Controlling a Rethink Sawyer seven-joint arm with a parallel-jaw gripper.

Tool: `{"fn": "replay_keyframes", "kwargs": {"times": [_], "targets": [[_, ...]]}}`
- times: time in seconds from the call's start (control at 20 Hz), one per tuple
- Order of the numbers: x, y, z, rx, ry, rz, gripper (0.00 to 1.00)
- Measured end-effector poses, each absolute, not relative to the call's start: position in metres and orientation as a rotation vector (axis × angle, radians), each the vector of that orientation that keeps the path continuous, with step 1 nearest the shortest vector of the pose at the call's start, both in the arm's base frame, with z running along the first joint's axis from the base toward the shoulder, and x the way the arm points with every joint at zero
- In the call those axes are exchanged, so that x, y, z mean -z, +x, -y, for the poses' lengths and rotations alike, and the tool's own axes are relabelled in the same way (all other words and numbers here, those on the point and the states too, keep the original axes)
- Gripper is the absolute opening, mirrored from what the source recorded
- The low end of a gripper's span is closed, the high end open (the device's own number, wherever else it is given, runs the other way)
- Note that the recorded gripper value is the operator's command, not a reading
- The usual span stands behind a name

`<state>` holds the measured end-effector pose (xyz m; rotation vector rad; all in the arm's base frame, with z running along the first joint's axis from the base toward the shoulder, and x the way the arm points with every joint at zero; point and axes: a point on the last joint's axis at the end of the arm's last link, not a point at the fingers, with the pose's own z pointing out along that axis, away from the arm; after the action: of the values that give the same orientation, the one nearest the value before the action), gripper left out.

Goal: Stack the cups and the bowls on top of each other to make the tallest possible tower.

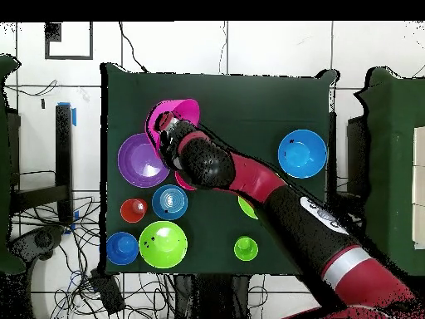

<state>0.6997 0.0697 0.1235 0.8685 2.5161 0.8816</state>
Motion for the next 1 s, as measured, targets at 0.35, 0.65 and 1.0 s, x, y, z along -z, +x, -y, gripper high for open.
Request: {"fn": "replay_keyframes", "kwargs": {"times": [0.35,0.65,1.0], "targets": [[-0.140,0.713,-0.080,-1.051,0.855,-2.448,0.00],[-0.161,0.720,-0.081,-1.201,0.809,-2.360,0.00],[-0.183,0.723,-0.058,-1.287,0.765,-2.258,0.00]]}}
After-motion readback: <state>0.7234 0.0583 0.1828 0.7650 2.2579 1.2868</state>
